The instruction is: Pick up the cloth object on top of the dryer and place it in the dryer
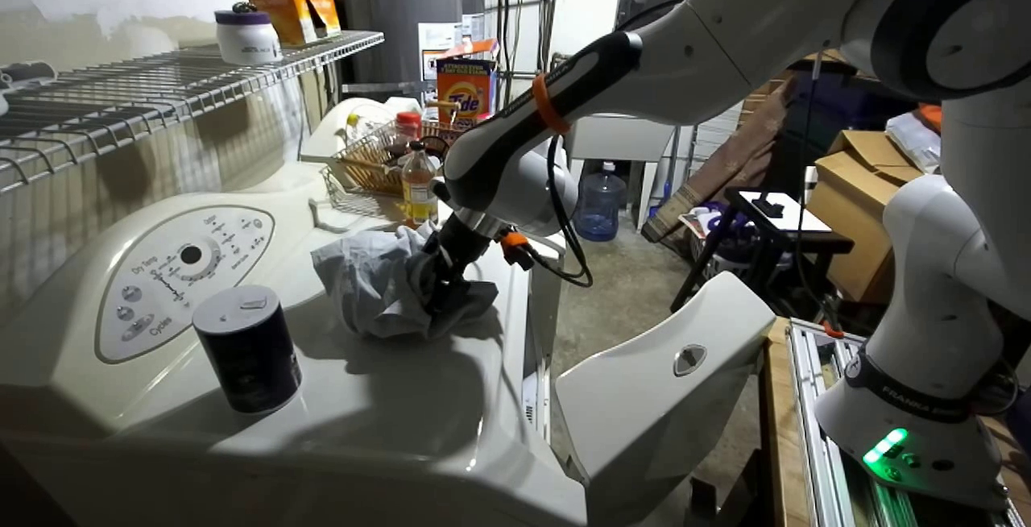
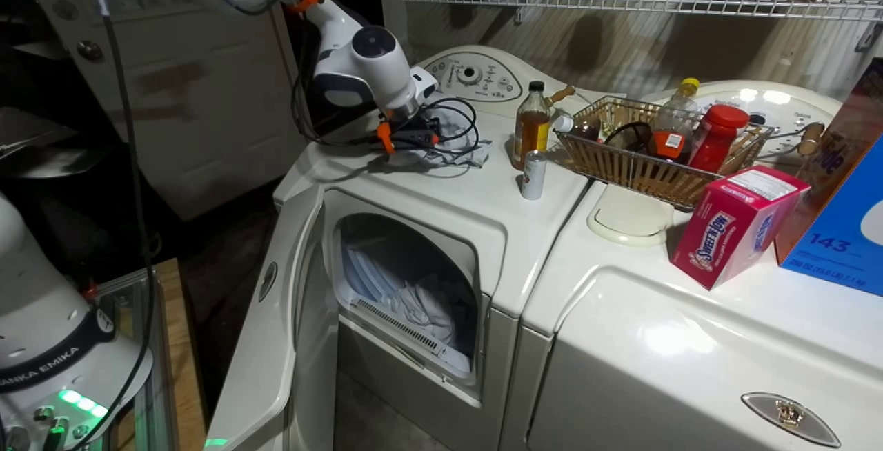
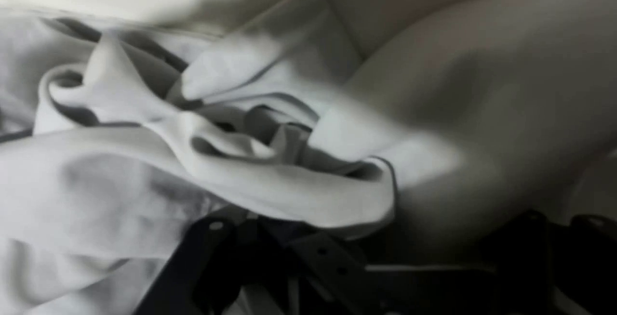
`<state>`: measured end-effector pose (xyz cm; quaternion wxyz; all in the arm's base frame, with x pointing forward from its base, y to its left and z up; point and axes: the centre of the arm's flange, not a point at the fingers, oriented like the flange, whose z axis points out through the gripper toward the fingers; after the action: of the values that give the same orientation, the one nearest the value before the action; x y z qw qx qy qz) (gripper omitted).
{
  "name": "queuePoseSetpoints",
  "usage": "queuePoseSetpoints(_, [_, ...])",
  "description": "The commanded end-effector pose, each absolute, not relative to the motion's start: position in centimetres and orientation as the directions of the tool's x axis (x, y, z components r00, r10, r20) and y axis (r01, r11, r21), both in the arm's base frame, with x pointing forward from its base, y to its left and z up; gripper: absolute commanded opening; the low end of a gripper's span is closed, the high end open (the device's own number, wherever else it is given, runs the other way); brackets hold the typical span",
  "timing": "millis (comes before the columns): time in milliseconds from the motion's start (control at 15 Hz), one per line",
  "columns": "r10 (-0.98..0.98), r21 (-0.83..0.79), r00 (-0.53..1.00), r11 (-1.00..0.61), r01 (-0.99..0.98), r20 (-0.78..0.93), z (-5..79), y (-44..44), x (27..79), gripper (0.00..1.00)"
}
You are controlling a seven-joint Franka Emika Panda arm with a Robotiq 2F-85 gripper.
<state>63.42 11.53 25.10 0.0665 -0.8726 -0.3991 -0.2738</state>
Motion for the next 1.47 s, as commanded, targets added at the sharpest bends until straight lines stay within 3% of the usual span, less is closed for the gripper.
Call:
queuePoseSetpoints(0, [0.65, 0.095, 0.544, -0.683, 0.724, 0.531, 24.6, 12.2, 64.4, 0.45])
queuePoseSetpoints(467, [0.577, -0.01, 0.635, -0.736, 0.677, 0.514, 27.9, 11.5, 62.8, 0.01])
queuePoseSetpoints(1067, [0.455, -0.059, 0.727, -0.827, 0.559, 0.514, 35.9, 7.3, 55.3, 0.02])
queuePoseSetpoints(1400, [0.289, -0.219, 0.828, -0.875, 0.432, 0.48, 39.1, 4.0, 48.9, 0.02])
